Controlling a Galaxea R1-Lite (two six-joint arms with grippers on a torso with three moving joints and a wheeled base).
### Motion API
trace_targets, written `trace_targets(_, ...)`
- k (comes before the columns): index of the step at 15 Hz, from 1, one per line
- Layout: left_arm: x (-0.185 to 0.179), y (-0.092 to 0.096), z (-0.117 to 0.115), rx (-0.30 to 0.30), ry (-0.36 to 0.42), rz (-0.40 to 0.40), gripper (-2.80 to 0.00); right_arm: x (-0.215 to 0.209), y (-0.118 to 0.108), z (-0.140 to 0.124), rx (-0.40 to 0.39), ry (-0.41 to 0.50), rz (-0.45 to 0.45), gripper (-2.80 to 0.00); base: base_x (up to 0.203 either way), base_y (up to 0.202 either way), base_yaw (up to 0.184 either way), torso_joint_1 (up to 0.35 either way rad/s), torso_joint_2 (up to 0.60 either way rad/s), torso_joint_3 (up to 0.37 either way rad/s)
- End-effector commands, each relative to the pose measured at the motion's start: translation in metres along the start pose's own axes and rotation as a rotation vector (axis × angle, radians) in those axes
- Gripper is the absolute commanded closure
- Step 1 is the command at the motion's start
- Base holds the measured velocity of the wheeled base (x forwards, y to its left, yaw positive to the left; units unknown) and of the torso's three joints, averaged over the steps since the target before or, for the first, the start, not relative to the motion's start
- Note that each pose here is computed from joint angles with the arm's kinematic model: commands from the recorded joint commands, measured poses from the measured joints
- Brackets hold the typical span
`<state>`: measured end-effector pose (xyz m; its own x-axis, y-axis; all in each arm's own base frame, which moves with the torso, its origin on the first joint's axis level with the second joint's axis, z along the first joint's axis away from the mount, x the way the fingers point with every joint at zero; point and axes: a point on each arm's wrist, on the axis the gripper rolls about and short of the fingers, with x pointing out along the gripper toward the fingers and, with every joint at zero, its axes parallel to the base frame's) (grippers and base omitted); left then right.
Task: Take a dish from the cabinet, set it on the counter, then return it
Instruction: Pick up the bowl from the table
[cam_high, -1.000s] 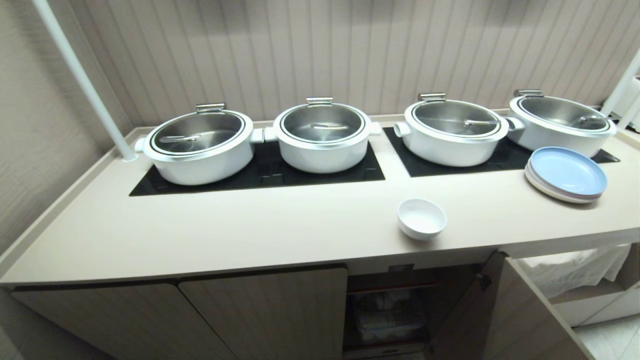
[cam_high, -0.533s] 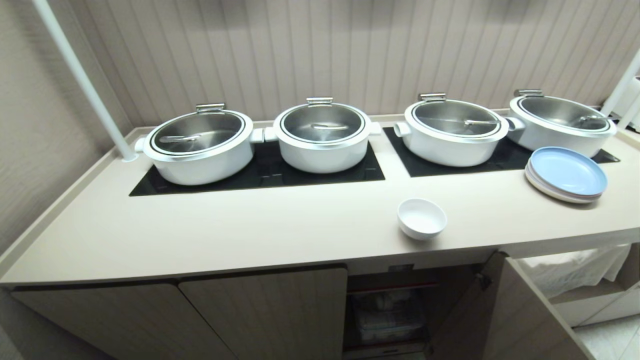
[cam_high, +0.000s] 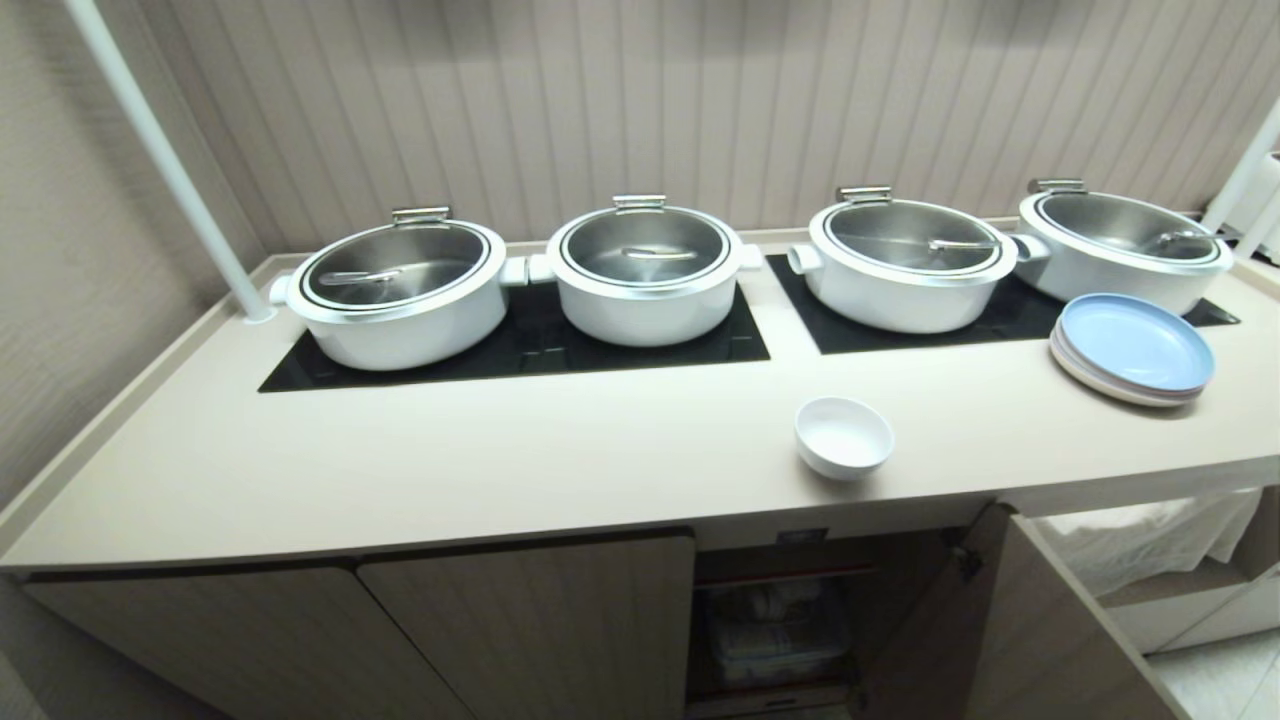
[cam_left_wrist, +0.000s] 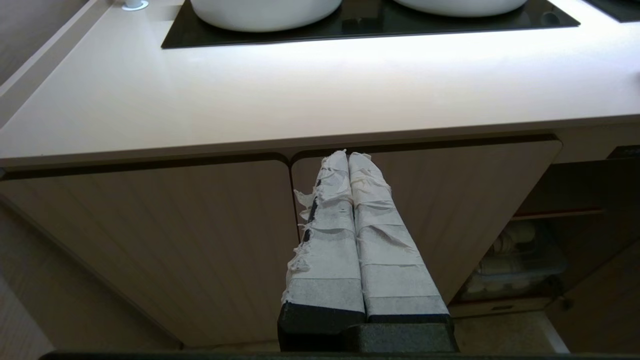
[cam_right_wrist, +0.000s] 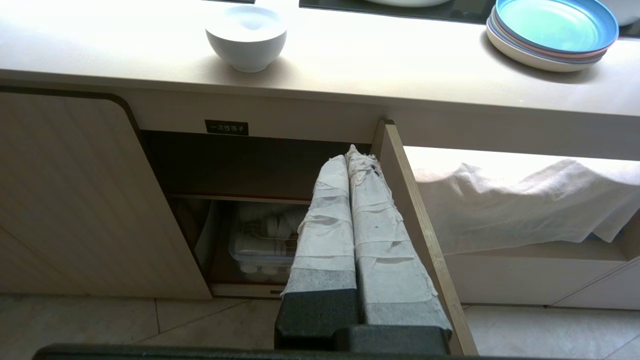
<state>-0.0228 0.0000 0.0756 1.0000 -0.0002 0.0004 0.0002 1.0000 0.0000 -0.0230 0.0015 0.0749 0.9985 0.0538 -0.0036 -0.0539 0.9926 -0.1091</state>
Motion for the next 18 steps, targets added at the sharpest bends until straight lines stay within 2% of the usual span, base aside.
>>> trace_targets(1, 0.0000, 0.0000, -0.0001, 0.000, 0.000, 0.000, 0.00, 0.0001, 0.0000, 0.0000, -0.001, 0.002, 0.000, 0.00, 0.000, 0.000, 0.000, 0.000, 0.00, 0.000)
trace_targets(18, -0.0001, 0.0000, 0.0002, 0.000, -0.001, 0.000, 0.00, 0.0001, 0.0000, 0.0001, -0.001, 0.001, 0.001, 0.00, 0.000, 0.000, 0.000, 0.000, 0.00, 0.000)
